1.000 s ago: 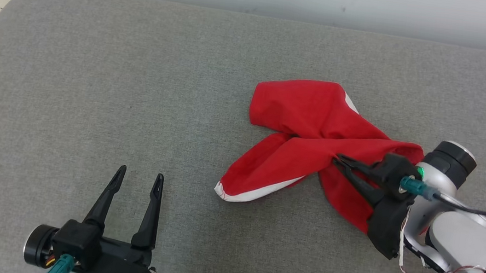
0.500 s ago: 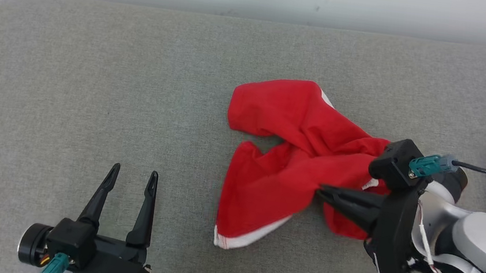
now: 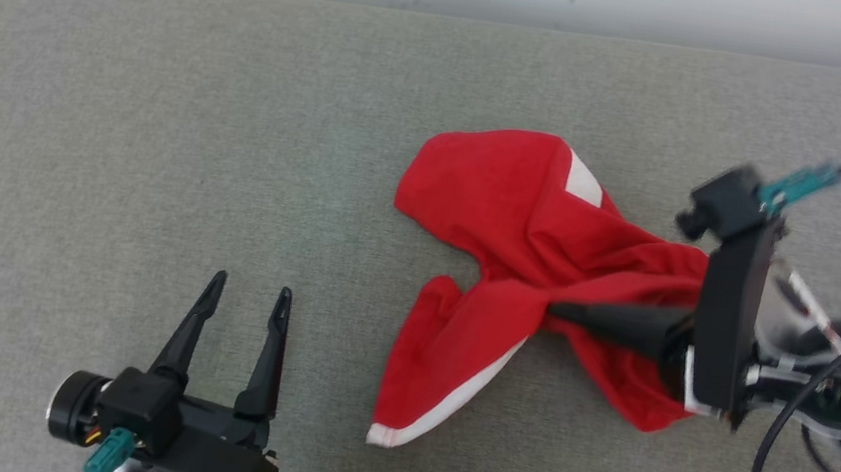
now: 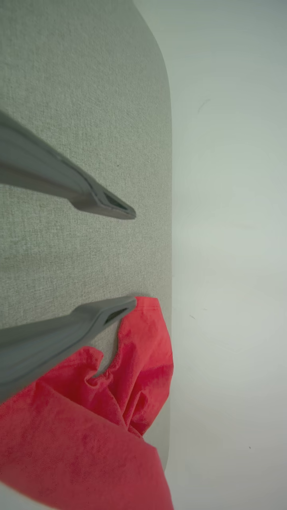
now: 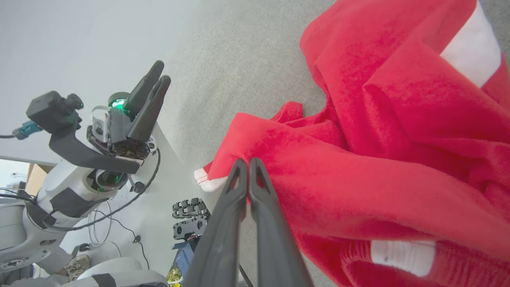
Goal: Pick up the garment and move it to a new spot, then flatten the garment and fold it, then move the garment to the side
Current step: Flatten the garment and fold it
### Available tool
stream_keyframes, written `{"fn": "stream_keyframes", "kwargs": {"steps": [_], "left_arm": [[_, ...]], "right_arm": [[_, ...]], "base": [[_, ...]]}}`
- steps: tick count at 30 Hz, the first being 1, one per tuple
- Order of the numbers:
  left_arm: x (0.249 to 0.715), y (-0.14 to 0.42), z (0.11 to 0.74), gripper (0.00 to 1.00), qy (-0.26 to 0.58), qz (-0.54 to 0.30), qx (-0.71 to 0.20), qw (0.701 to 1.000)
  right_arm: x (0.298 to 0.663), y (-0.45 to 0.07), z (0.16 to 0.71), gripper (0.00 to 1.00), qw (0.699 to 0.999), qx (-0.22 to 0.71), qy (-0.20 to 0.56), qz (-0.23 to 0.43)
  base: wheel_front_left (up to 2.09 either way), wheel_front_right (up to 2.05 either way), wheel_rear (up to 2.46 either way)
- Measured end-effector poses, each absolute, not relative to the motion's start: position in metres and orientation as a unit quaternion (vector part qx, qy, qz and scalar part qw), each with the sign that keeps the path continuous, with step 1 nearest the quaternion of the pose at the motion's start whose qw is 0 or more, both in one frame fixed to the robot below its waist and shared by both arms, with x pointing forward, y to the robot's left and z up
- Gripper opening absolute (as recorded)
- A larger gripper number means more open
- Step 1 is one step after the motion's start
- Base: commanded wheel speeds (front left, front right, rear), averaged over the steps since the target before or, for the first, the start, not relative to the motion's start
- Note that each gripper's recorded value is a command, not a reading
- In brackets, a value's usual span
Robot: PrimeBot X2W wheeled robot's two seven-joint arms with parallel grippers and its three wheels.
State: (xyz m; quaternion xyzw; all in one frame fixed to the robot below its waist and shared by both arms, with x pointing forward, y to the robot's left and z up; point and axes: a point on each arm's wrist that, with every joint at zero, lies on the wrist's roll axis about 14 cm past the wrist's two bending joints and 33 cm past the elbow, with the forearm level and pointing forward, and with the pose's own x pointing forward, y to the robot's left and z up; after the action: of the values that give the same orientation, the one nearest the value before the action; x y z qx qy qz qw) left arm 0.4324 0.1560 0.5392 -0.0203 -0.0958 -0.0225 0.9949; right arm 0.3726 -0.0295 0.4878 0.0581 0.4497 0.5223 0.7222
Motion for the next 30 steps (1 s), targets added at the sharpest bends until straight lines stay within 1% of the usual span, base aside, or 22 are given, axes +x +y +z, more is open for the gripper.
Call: {"fn": "stream_keyframes", "kwargs": {"steps": [7, 9, 11, 12, 13, 14, 15, 20, 23, 25, 26, 28, 29, 30], "left_arm": [[0.435, 0.154, 0.542, 1.00, -0.098, -0.028, -0.024, 0.995], [0.436, 0.155, 0.542, 1.00, -0.097, -0.025, -0.025, 0.995], [0.436, 0.155, 0.541, 1.00, -0.096, -0.023, -0.025, 0.995], [0.436, 0.156, 0.540, 1.00, -0.093, -0.021, -0.025, 0.995], [0.436, 0.156, 0.540, 1.00, -0.093, -0.021, -0.025, 0.995], [0.437, 0.156, 0.538, 1.00, -0.092, -0.020, -0.025, 0.995], [0.437, 0.157, 0.537, 1.00, -0.089, -0.019, -0.028, 0.995], [0.439, 0.157, 0.533, 1.00, -0.083, -0.018, -0.028, 0.996], [0.441, 0.157, 0.532, 1.00, -0.082, -0.017, -0.026, 0.996], [0.442, 0.154, 0.531, 1.00, -0.081, -0.021, -0.026, 0.996], [0.443, 0.153, 0.531, 1.00, -0.082, -0.023, -0.026, 0.996], [0.444, 0.150, 0.531, 1.00, -0.082, -0.028, -0.024, 0.996], [0.445, 0.149, 0.531, 1.00, -0.083, -0.030, -0.023, 0.996], [0.447, 0.147, 0.531, 1.00, -0.083, -0.032, -0.022, 0.996]], "right_arm": [[0.436, -0.023, 0.477, 0.00, 0.754, 0.061, 0.445, 0.479], [0.448, -0.016, 0.475, 0.00, 0.761, 0.070, 0.437, 0.475], [0.453, -0.012, 0.472, 0.00, 0.764, 0.064, 0.432, 0.475], [0.463, -0.004, 0.470, 0.00, 0.771, 0.064, 0.418, 0.476], [0.463, -0.004, 0.470, 0.22, 0.771, 0.064, 0.418, 0.476], [0.468, 0.000, 0.468, 0.78, 0.774, 0.066, 0.414, 0.475], [0.472, 0.002, 0.465, 1.00, 0.777, 0.069, 0.409, 0.473], [0.489, 0.016, 0.467, 1.00, 0.797, 0.114, 0.364, 0.469], [0.490, 0.014, 0.470, 1.00, 0.803, 0.149, 0.347, 0.462], [0.495, 0.007, 0.480, 1.00, 0.816, 0.175, 0.316, 0.452], [0.498, 0.002, 0.486, 1.00, 0.824, 0.184, 0.297, 0.447], [0.512, -0.015, 0.502, 1.00, 0.852, 0.199, 0.237, 0.422], [0.516, -0.023, 0.508, 1.00, 0.861, 0.212, 0.212, 0.410], [0.521, -0.040, 0.514, 1.00, 0.879, 0.225, 0.168, 0.384]], "base": [[0.00, 0.00, 0.00], [0.00, 0.00, 0.00], [0.00, 0.00, 0.00], [0.00, 0.00, 0.00], [0.00, 0.00, 0.00], [0.00, 0.00, 0.00], [0.00, 0.00, 0.00], [0.00, 0.00, 0.00], [0.00, 0.00, 0.00], [0.00, 0.00, 0.00], [0.00, 0.00, 0.00], [0.00, 0.00, 0.00], [0.00, 0.00, 0.00], [0.00, 0.00, 0.00]]}}
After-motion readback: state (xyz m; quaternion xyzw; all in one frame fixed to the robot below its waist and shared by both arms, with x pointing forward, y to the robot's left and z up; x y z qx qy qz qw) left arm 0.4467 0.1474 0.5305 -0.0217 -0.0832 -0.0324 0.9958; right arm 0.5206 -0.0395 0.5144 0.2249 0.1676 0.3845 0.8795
